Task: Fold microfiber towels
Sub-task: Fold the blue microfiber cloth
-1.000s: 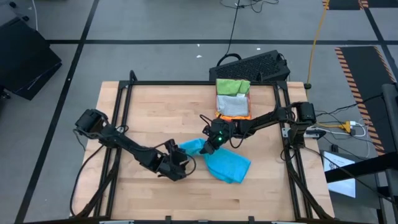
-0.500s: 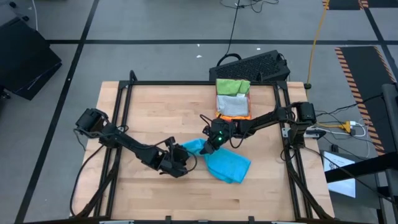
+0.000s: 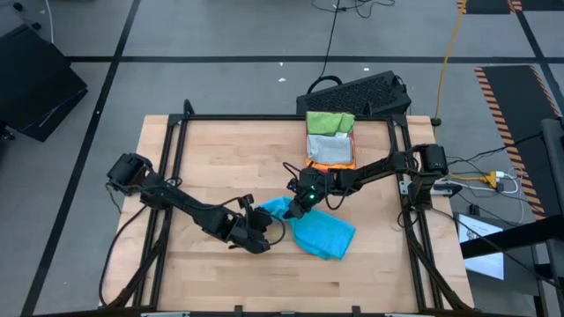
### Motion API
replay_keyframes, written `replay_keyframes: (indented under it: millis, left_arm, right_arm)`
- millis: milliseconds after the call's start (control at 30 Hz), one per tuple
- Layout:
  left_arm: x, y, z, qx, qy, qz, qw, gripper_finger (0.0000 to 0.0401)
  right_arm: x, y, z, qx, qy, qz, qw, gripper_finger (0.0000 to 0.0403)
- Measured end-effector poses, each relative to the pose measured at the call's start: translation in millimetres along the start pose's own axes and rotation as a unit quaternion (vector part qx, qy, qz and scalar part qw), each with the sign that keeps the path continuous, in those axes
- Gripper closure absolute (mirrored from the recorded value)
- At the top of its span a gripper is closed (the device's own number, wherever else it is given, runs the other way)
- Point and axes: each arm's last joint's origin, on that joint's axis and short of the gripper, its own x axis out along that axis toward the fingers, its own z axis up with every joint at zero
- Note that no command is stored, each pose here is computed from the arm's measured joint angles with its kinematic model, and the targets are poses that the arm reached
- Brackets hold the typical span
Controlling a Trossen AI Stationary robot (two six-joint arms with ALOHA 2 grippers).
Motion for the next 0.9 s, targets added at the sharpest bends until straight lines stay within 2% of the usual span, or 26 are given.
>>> replay_keyframes:
  millis: [133,333,533,600,700,900]
  left_arm:
    - [-0.7,-3.3,-2.0,-0.001,0.028,-0.046,0.999,0.0381]
    - [-4.9,-12.3,-8.3,0.047,0.079,-0.143,0.985,0.0394]
    - [-7.7,-14.6,-13.8,0.069,0.101,-0.157,0.980,0.0388]
    - [-8.2,-15.1,-15.0,0.080,0.110,-0.169,0.976,0.0395]
    - [-9.0,-13.8,-19.3,0.102,0.138,-0.186,0.967,0.0393]
    - [-11.2,-13.0,-25.7,0.148,0.183,-0.233,0.943,0.0389]
  right_arm:
    - [-2.4,1.7,-3.4,-0.024,0.037,0.012,0.999,0.0367]
    - [-6.4,6.3,-13.8,-0.044,0.087,0.008,0.995,0.0296]
    - [-17.8,18.6,-16.5,-0.078,0.119,0.042,0.989,0.0246]
    - [-23.3,19.1,-20.3,-0.082,0.136,0.028,0.987,0.0241]
    - [-29.8,13.9,-29.3,-0.090,0.162,-0.022,0.982,0.0244]
    - [-26.3,1.4,-50.2,-0.160,0.192,-0.100,0.963,0.0279]
